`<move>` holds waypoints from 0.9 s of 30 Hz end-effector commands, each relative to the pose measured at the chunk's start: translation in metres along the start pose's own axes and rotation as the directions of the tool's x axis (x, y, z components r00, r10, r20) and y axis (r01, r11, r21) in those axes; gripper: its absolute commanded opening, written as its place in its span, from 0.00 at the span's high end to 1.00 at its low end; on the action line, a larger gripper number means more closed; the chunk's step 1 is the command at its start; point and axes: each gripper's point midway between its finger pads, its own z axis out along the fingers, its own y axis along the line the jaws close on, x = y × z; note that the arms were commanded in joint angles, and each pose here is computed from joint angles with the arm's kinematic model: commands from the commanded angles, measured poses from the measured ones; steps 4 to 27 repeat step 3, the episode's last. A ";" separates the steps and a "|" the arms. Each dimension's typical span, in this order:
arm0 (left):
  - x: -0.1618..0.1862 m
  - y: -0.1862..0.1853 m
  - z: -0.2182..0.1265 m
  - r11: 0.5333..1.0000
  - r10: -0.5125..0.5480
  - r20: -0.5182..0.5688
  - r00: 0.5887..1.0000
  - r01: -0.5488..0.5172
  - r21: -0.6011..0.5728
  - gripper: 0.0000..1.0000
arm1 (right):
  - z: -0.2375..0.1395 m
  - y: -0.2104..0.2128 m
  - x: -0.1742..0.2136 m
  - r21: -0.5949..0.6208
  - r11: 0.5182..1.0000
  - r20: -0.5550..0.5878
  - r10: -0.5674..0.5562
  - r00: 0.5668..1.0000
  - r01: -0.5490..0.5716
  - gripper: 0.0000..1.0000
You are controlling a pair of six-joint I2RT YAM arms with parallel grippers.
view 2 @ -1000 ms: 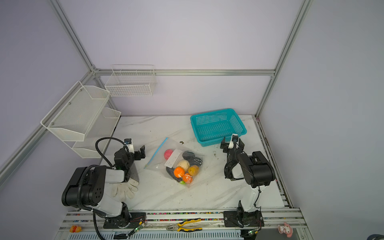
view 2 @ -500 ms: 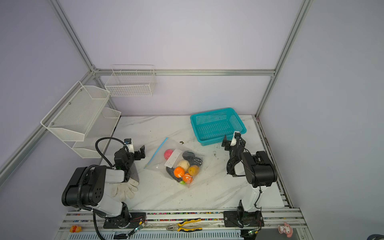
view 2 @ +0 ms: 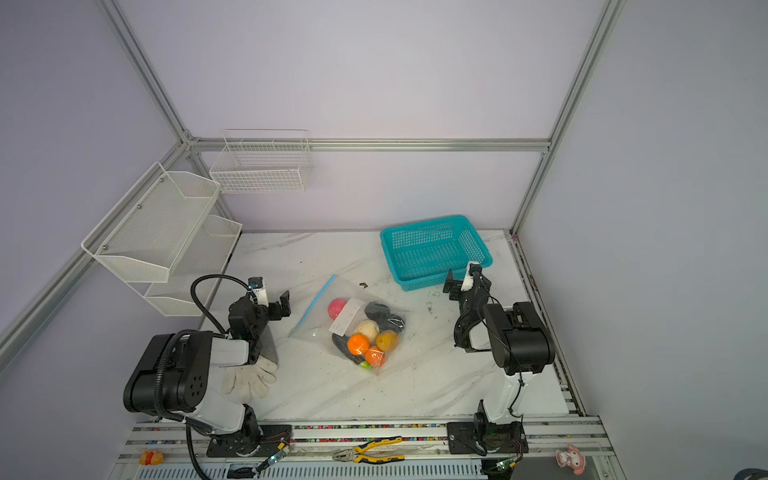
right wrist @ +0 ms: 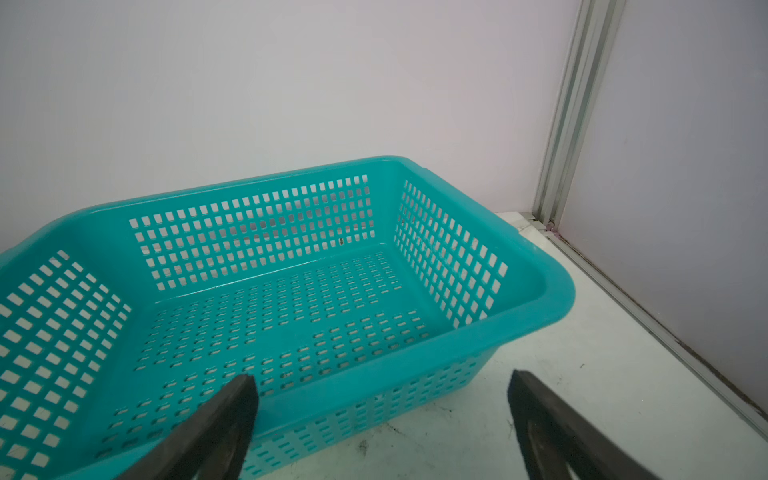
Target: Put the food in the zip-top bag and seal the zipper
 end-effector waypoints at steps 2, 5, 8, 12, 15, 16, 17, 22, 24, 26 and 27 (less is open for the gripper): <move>-0.015 0.000 0.001 1.000 0.009 0.051 0.999 -0.009 -0.003 0.00 | 0.000 0.001 0.000 -0.011 1.000 -0.014 -0.013 1.000 0.013 0.02; -0.015 0.000 0.000 1.000 0.009 0.051 0.999 -0.009 -0.004 0.00 | -0.001 0.001 0.000 -0.011 1.000 -0.014 -0.013 1.000 0.013 0.02; -0.015 0.000 0.000 1.000 0.009 0.051 0.999 -0.009 -0.004 0.00 | -0.001 0.001 0.000 -0.011 1.000 -0.014 -0.013 1.000 0.013 0.02; -0.015 0.000 0.000 1.000 0.009 0.051 0.999 -0.009 -0.004 0.00 | -0.001 0.001 0.000 -0.011 1.000 -0.014 -0.013 1.000 0.013 0.02; -0.015 0.000 0.000 1.000 0.009 0.051 0.999 -0.009 -0.004 0.00 | -0.001 0.001 0.000 -0.011 1.000 -0.014 -0.013 1.000 0.013 0.02; -0.015 0.000 0.000 1.000 0.009 0.051 0.999 -0.009 -0.004 0.00 | -0.001 0.001 0.000 -0.011 1.000 -0.014 -0.013 1.000 0.013 0.02; -0.015 0.000 0.000 1.000 0.009 0.051 0.999 -0.009 -0.004 0.00 | -0.001 0.001 0.000 -0.011 1.000 -0.014 -0.013 1.000 0.013 0.02; -0.015 0.000 0.000 1.000 0.009 0.051 0.999 -0.009 -0.004 0.00 | -0.001 0.001 0.000 -0.011 1.000 -0.014 -0.013 1.000 0.013 0.02; -0.015 0.000 0.000 1.000 0.009 0.051 0.999 -0.009 -0.004 0.00 | -0.001 0.001 0.000 -0.011 1.000 -0.014 -0.013 1.000 0.013 0.02; -0.015 0.000 0.000 1.000 0.009 0.051 0.999 -0.009 -0.004 0.00 | -0.001 0.001 0.000 -0.011 1.000 -0.014 -0.013 1.000 0.013 0.02; -0.015 0.000 0.000 1.000 0.009 0.051 0.999 -0.009 -0.004 0.00 | -0.001 0.001 0.000 -0.011 1.000 -0.014 -0.013 1.000 0.013 0.02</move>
